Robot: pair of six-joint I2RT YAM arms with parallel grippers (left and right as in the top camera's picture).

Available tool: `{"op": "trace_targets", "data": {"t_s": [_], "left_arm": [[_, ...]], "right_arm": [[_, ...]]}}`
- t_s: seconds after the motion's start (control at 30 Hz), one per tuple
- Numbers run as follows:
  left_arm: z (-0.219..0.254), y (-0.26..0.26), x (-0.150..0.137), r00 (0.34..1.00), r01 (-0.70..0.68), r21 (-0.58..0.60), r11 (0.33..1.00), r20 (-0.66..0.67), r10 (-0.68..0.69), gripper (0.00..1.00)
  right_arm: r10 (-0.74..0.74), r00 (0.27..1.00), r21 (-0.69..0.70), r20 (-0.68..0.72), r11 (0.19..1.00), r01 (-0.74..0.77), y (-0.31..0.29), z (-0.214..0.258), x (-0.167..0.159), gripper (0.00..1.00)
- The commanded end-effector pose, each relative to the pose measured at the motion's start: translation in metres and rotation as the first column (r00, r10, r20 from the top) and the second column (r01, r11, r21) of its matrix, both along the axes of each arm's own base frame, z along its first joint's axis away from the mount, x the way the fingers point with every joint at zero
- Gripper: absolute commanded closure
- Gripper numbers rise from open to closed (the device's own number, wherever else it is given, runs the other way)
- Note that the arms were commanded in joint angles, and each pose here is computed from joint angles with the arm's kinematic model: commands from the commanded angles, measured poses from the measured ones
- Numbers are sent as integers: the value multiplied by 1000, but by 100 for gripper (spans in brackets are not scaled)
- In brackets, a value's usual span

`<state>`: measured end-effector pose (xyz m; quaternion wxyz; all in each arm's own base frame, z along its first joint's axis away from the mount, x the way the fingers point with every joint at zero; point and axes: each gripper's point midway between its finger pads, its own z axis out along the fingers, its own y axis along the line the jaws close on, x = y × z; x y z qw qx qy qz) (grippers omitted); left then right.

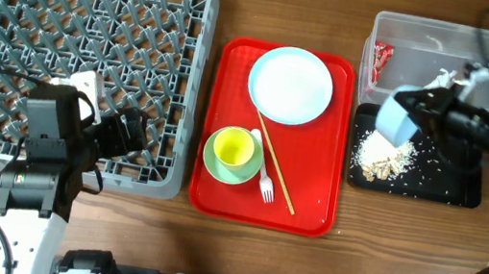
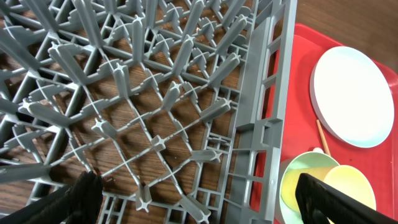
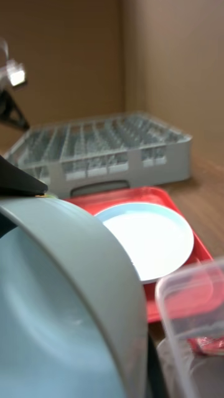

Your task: Sort waste into correct bins and load items into the dishwasher rack

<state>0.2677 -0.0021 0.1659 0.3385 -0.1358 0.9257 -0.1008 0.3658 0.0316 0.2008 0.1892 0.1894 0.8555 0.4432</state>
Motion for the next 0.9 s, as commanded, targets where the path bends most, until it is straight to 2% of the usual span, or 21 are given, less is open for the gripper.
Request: {"op": "trace_targets", "data": {"t_s": [0.0, 0.17, 0.3, 0.5, 0.67, 0.8, 0.87], "left_arm": [[8, -3, 4, 1000, 8, -11, 1000, 19, -8, 0], [8, -3, 3, 1000, 8, -11, 1000, 19, -8, 0], [8, -3, 4, 1000, 8, -11, 1000, 19, -8, 0], [8, -3, 3, 1000, 8, -11, 1000, 18, -8, 0], [8, -3, 3, 1000, 8, -11, 1000, 18, -8, 0], [8, -3, 3, 1000, 8, -11, 1000, 19, -8, 0], [8, -3, 3, 1000, 8, -11, 1000, 19, -8, 0]], "right_arm": [[86, 985, -324, 153, 945, -32, 17, 42, 15, 96], [186, 960, -601, 207, 799, -25, 54, 56, 27, 96], [312, 923, -734, 226, 677, -49, 86, 50, 31, 96], [412, 901, -758, 134, 628, -175, 130, 3, 38, 96], [509, 861, -711, 9, 609, -352, 176, -65, 39, 96], [543, 839, -694, -38, 590, -413, 196, -104, 41, 96], [548, 835, -691, -55, 583, -427, 200, -119, 43, 92]]}}
